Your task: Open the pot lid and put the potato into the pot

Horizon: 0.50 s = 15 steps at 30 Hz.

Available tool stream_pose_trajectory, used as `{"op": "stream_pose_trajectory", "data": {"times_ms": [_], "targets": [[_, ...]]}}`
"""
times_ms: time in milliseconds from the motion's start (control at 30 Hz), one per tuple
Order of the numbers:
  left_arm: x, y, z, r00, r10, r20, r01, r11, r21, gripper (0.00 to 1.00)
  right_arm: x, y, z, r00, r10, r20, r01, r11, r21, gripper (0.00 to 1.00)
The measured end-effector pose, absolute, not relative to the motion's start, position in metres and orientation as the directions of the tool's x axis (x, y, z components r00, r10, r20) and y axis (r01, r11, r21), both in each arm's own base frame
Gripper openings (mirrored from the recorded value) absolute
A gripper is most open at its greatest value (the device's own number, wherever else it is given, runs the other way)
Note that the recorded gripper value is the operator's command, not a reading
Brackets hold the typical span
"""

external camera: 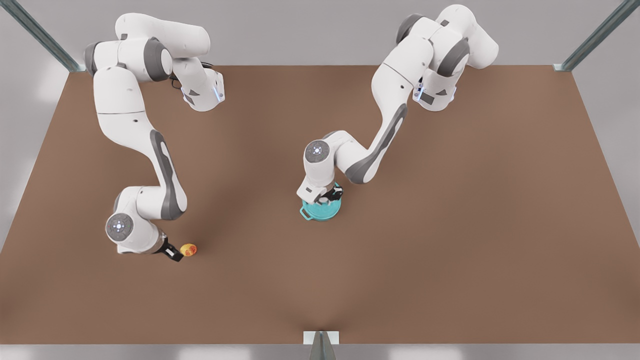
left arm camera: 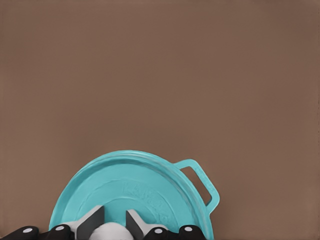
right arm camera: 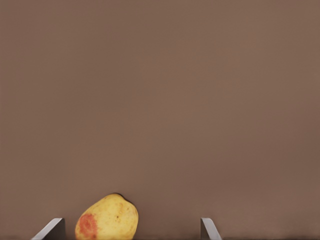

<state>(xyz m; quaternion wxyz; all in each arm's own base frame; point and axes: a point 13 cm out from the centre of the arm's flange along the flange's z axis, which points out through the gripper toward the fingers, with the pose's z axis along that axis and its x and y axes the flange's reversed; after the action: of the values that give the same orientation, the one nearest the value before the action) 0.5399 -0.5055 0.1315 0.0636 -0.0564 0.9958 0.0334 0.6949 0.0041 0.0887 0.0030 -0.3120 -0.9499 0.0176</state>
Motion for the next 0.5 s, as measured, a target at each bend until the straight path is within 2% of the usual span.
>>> {"op": "stream_pose_trajectory", "data": {"times_ms": [133,233,333,367,400,500], "targets": [[0.605,-0.437,0.195,-0.963,-0.225,-0.147,-0.236,0.97,0.06,0.34,0.696,0.018,0.083,-0.77,0.638,-0.018,0.639,0.769,-0.015,1.0],[0.678,-0.321,0.211,-0.925,-0.352,-0.144,-0.364,0.929,0.07,0.34,0.699,0.023,0.076,-0.74,0.672,-0.027,0.672,0.741,-0.001,1.0],[0.724,-0.195,0.219,-0.891,-0.44,-0.113,-0.448,0.892,0.062,0.34,0.7,0.018,0.066,-0.706,0.707,-0.035,0.708,0.707,0.008,1.0],[0.728,-0.179,0.213,-0.895,-0.435,-0.097,-0.442,0.895,0.057,0.82,0.699,0.019,0.063,-0.698,0.716,-0.036,0.716,0.698,0.009,1.0],[0.728,-0.178,0.206,-0.907,-0.414,-0.08,-0.419,0.907,0.05,1.0,0.698,0.02,0.061,-0.69,0.723,-0.036,0.723,0.691,0.01,1.0],[0.726,-0.185,0.193,-0.941,-0.333,-0.057,-0.335,0.942,0.034,1.0,0.694,0.021,0.057,-0.667,0.744,-0.035,0.744,0.668,0.011,1.0]]}}
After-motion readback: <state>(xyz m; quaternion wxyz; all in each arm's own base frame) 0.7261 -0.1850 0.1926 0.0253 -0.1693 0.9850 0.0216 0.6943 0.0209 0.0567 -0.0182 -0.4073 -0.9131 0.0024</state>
